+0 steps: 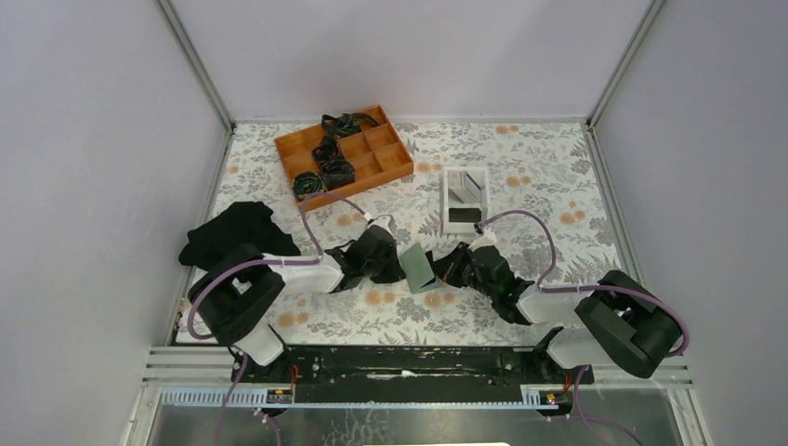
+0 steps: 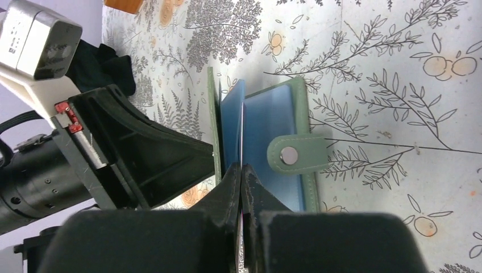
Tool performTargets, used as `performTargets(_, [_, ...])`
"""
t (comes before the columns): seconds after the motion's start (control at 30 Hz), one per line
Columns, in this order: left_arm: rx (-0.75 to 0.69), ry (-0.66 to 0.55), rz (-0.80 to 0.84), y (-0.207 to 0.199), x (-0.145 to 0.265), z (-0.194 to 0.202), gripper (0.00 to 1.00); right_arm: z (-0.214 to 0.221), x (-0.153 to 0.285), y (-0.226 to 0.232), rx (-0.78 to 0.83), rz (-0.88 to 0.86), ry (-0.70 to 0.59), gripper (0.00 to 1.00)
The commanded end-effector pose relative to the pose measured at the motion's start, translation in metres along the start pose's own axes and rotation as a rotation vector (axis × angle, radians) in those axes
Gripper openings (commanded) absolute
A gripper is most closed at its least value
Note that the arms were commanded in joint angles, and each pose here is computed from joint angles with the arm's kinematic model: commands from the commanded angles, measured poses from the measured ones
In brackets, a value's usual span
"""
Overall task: Put the credit cards into the card holder
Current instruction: Open the card holder at the center of the board.
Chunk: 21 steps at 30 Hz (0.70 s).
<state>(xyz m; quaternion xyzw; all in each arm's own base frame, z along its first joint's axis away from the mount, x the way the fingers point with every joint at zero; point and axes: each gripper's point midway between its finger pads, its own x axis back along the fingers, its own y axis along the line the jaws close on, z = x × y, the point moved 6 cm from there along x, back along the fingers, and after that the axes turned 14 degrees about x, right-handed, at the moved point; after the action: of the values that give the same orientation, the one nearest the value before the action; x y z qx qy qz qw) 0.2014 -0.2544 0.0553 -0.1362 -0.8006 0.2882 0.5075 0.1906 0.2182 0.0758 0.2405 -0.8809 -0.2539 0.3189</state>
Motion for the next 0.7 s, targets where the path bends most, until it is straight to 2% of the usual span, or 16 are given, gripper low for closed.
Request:
performTargets(0.0, [-0.053,0.083,-0.215,0.051,-0.01,0.017,0.05,-0.019,0.001,0.022,-0.012,-0.116,-0.057,0.0])
performTargets(0.33, [-0.053,0.114,-0.187,0.041,-0.025,0.015,0.01,-0.041,0.001,0.035,0.091,-0.095,-0.066,0.0])
performTargets(0.67, [-0.015,0.113,-0.182,0.049,-0.021,0.023,0.01,-0.039,-0.009,0.029,0.183,-0.004,0.026,0.0])
